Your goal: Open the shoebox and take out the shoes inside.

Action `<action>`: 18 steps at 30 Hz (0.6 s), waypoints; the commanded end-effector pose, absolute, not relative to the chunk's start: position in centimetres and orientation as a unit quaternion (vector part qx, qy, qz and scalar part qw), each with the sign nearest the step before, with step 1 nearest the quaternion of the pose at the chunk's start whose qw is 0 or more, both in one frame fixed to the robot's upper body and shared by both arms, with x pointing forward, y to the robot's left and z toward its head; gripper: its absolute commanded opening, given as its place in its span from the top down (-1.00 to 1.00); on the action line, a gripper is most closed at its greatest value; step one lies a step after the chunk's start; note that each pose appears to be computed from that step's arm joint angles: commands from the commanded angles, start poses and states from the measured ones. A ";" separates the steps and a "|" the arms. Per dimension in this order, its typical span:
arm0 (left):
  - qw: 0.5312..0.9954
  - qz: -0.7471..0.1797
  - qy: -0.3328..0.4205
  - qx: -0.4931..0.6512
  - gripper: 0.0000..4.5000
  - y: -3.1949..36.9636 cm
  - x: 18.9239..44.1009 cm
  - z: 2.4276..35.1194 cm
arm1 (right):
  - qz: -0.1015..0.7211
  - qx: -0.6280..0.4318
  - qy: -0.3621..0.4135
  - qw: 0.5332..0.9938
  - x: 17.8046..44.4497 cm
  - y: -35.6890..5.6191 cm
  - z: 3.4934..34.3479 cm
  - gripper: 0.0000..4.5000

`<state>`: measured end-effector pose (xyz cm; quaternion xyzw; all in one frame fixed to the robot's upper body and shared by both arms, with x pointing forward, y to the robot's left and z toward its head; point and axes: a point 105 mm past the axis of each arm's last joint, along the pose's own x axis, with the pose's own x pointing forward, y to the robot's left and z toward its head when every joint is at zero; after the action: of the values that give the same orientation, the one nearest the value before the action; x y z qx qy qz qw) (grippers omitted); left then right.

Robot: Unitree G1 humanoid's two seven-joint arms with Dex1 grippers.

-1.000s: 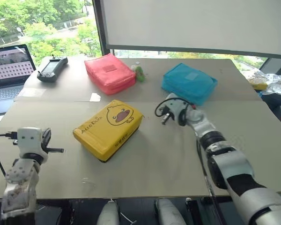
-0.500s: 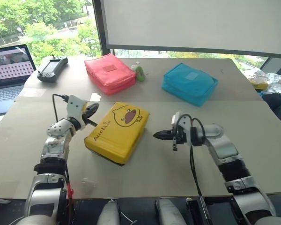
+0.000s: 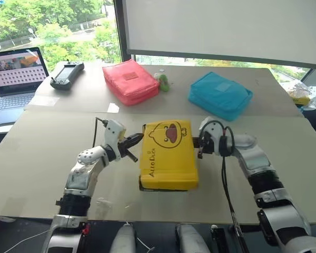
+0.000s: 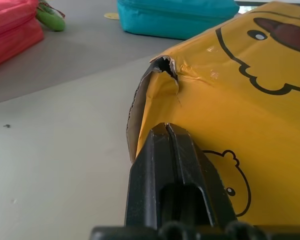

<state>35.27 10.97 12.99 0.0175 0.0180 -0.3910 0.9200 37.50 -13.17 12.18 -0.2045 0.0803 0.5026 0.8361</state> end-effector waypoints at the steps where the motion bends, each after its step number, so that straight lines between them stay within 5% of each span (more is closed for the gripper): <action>1: 0.914 -0.404 -0.013 0.026 1.00 9.6 35.0 14.7 | 0.505 -0.236 0.061 0.828 37.5 -14.4 13.7 0.97; 10: 0.926 -0.374 -0.012 0.051 1.00 14.8 34.0 16.7 | 0.508 -0.258 0.178 0.802 36.3 -20.1 11.2 0.97; 14: 0.907 -0.414 0.000 0.078 1.00 17.6 31.8 19.6 | 0.520 -0.213 0.193 0.805 35.4 -20.5 10.7 0.97; 18: 0.838 -0.522 0.104 0.120 1.00 17.8 26.9 20.2 | 0.541 -0.157 0.187 0.805 35.2 -18.6 10.4 0.97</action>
<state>29.72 18.90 19.44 0.1054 0.0745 -0.4507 0.8833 35.45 -19.54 10.13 -0.1921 0.1934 0.5247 0.8064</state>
